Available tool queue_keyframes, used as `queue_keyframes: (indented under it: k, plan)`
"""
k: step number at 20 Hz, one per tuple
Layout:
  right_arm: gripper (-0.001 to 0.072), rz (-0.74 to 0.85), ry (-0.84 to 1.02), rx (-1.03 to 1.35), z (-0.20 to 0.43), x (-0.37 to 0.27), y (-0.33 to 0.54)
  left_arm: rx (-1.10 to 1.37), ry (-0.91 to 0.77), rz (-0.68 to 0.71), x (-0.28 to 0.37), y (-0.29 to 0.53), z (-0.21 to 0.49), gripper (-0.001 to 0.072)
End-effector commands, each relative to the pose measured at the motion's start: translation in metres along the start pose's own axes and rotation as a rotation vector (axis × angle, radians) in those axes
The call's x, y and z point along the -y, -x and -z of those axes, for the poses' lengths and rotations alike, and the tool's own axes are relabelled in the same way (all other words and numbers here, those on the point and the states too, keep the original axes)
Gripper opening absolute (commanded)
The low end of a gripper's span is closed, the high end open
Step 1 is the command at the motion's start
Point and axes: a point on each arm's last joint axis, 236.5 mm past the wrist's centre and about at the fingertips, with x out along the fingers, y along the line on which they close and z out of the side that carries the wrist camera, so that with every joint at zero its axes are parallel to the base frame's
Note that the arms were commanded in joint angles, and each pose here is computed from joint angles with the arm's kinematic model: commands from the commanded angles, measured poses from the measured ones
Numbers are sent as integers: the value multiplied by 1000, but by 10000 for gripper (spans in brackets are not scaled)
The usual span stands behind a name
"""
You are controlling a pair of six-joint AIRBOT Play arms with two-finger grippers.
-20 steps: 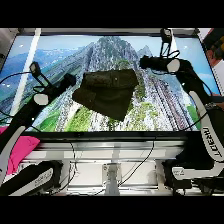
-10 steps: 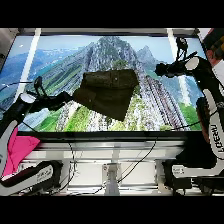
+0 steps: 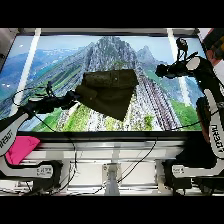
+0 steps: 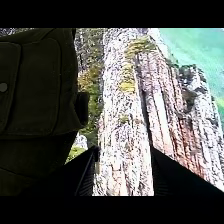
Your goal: Fold the clothes and pants, and hang the long-sleeved shirts on hangers.
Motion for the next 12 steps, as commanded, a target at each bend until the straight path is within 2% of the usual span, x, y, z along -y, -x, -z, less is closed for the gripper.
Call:
queue_keyframes:
  k: [1, 3, 6, 7, 12]
  plan:
    - [389, -1, -1, 0, 0, 0, 0, 98, -12, 24, 2, -5, -22, 554]
    - [389, -1, -2, -1, 0, 0, 0, 102, -28, 10, 2, -9, -21, 379]
    - [388, -3, -2, -12, 3, -1, 0, 87, -91, 11, 7, -14, -14, 64]
    - [388, -5, -2, -31, 7, -1, 0, 76, -98, 22, 11, -15, -11, 40]
    - [377, -35, 112, -185, 44, -6, 5, 47, -235, 167, 68, 4, -8, 38]
